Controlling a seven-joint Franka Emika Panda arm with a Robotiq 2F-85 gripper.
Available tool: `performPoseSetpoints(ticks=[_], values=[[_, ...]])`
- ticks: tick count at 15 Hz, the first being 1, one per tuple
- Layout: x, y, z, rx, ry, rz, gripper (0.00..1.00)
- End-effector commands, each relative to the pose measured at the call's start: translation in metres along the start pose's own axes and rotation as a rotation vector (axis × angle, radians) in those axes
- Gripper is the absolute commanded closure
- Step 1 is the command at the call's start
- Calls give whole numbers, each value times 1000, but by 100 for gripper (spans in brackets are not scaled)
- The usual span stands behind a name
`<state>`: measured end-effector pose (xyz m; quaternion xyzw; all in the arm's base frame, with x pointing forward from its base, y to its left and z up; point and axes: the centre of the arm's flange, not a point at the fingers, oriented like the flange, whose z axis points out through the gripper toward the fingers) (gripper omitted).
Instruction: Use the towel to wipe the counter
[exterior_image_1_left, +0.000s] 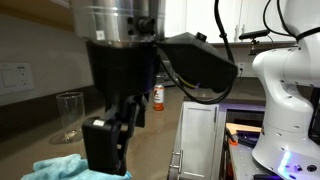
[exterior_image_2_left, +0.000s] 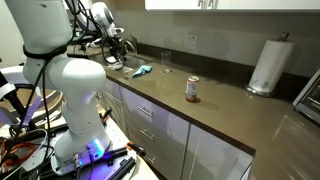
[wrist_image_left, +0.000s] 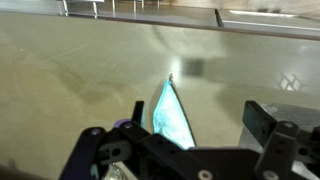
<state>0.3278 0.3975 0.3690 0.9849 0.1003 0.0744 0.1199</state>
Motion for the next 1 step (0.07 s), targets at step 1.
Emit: performPoseSetpoints(ticks=[1], values=[[0, 0, 0, 0, 0, 0, 0]])
